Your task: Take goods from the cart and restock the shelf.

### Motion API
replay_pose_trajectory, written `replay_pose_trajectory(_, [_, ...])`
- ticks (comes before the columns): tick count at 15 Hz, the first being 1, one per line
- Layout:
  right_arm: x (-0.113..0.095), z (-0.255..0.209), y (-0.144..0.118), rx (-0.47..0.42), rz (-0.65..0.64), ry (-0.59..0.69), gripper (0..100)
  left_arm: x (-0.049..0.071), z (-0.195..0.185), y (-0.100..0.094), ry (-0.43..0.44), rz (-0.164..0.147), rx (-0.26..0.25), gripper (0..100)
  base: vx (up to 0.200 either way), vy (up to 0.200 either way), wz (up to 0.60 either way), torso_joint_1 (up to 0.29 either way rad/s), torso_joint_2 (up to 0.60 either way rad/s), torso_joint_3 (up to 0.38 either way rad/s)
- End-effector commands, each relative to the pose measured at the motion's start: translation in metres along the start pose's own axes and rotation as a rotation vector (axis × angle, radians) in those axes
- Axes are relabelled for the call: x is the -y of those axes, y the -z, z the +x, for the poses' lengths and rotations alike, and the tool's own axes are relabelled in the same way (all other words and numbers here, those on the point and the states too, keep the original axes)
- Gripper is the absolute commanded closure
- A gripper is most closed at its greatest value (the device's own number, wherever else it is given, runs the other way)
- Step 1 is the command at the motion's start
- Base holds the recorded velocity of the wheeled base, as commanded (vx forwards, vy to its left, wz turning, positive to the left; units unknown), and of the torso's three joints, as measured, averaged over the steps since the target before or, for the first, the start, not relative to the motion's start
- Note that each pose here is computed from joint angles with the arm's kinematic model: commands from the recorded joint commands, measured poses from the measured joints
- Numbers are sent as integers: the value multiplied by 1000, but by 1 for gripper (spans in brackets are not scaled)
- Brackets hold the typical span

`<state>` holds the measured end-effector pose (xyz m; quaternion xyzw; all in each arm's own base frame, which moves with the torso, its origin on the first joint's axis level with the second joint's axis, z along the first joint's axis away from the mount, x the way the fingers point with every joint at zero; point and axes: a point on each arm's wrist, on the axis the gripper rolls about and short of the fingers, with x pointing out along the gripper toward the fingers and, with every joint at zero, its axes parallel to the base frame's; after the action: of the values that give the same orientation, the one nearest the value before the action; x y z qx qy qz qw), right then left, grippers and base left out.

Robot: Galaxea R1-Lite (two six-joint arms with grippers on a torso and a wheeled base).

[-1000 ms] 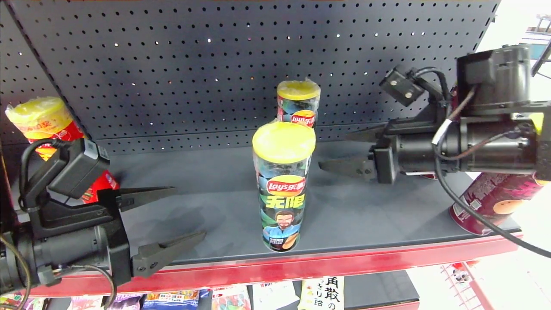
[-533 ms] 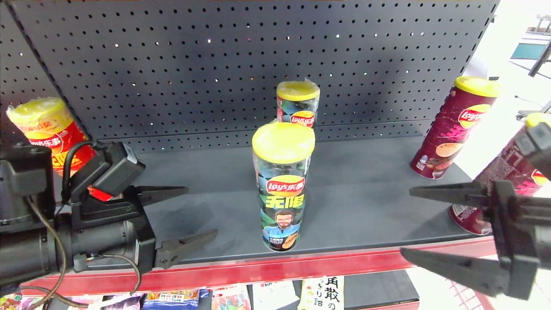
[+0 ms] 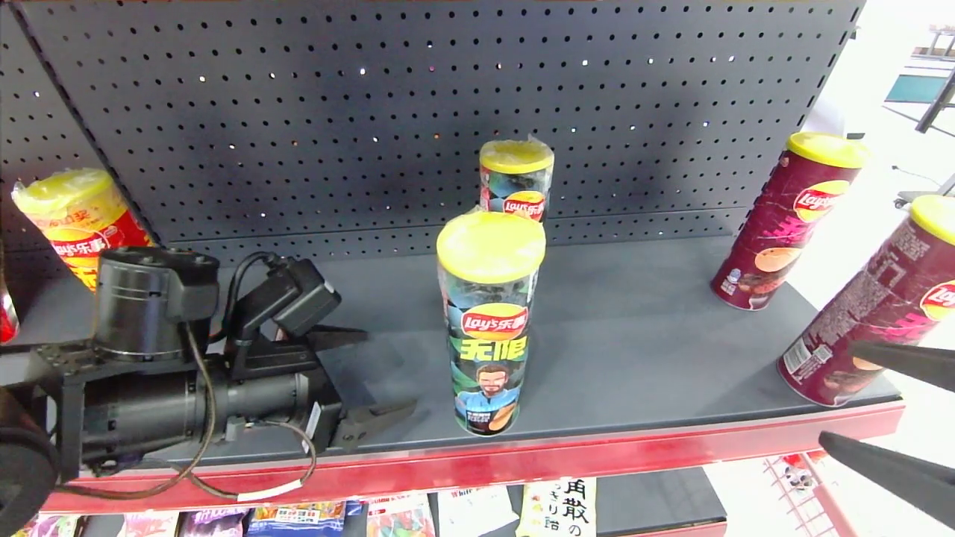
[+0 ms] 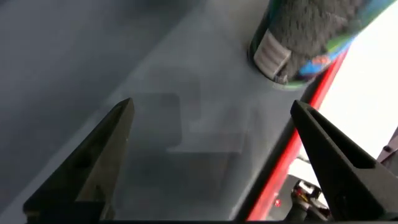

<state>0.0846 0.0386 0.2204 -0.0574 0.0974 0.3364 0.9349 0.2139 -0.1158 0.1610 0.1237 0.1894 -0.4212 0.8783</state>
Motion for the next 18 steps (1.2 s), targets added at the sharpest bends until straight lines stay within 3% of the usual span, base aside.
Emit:
replay_pose_trajectory(1, [2, -5, -1, 19, 6, 47, 0, 0, 21, 1, 31, -1, -33, 0, 0, 0, 0, 0, 0, 0])
replay_pose_trajectory(8, [3, -8, -4, 35, 34, 56, 0, -6, 46, -9, 46, 10, -32, 0, 0, 0, 0, 0, 0, 0])
replay_pose_trajectory(18, [3, -6, -3, 25, 37, 53, 0, -5, 58, -16, 62, 21, -24, 0, 0, 0, 0, 0, 0, 0])
